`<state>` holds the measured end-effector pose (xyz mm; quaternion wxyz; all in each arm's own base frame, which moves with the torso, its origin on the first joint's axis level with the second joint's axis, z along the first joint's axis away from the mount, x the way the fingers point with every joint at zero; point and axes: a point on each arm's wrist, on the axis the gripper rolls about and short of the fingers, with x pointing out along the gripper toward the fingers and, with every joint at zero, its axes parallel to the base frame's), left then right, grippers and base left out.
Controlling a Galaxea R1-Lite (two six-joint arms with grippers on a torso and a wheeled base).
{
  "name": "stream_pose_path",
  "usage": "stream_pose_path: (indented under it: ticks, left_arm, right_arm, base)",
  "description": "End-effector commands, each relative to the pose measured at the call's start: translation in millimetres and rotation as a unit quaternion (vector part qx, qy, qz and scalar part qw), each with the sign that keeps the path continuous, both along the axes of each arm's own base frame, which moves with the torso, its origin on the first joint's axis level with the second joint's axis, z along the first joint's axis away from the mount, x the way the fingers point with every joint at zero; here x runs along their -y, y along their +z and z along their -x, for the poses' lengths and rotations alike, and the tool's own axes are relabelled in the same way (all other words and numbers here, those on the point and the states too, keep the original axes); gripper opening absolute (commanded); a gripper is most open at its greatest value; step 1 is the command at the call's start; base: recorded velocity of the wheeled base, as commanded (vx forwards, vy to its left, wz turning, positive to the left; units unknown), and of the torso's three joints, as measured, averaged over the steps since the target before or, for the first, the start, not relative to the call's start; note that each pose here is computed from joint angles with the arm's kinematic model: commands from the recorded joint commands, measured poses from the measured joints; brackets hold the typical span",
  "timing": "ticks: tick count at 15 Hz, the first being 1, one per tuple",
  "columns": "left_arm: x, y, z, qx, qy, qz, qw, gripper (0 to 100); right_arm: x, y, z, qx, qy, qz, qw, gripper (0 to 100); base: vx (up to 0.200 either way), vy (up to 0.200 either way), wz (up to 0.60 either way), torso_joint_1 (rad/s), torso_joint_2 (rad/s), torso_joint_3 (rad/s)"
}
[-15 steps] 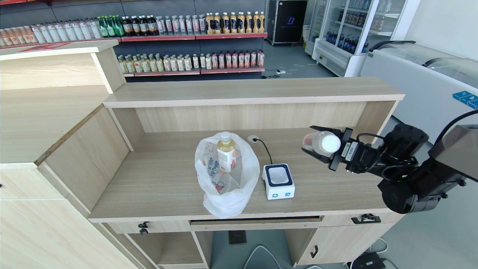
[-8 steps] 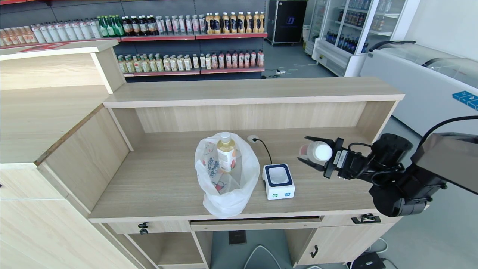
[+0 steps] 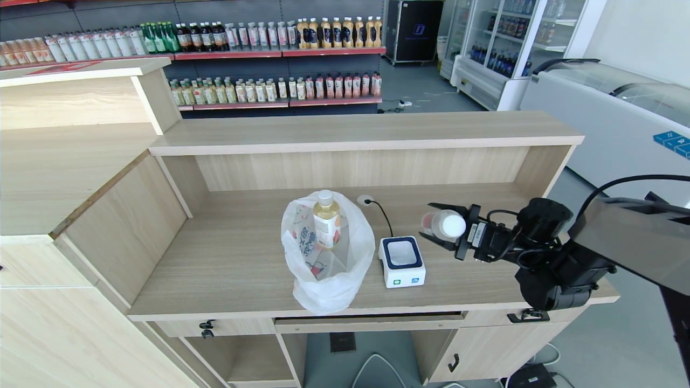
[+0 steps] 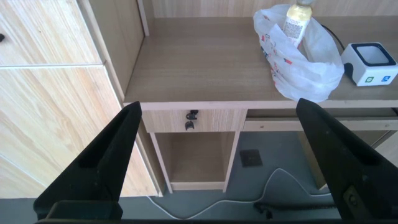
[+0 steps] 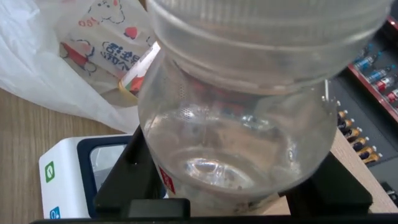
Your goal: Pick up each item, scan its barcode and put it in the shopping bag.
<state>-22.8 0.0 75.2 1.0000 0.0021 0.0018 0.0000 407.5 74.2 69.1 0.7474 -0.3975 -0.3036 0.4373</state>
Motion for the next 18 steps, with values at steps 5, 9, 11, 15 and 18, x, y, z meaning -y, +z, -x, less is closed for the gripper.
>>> stream_pose_path:
  ticks: [5,9,11,15,18]
  left_arm:
    - [0.0,0.0,0,0.000,0.000,0.000,1.0000,100]
    - [0.0,0.0,0,0.000,0.000,0.000,1.0000,100]
    - [0.0,0.0,0,0.000,0.000,0.000,1.0000,100]
    - [0.0,0.0,0,0.000,0.000,0.000,1.0000,100]
    - [0.0,0.0,0,0.000,0.000,0.000,1.0000,100]
  right_arm:
    - [-8,-17,-14,-0.001,0.008,-0.001,1.000,0]
    - [-14,-17,-22,-0.005,0.015,-0.011,1.000,0]
    - [-18,-17,-24,-0.002,0.019,-0.013,1.000,0]
    - [-18,-14,-20,-0.004,0.020,-0.013,1.000,0]
    - [-16,-19,-16,-0.017,0.018,-0.010,1.000,0]
  base:
    - [0.000,0.000,0.00,0.000,0.00,0.000]
    - [0.000,0.000,0.00,0.000,0.00,0.000]
    - [0.000,0.000,0.00,0.000,0.00,0.000]
    - [0.000,0.000,0.00,0.000,0.00,0.000]
    - [0.000,0.000,0.00,0.000,0.00,0.000]
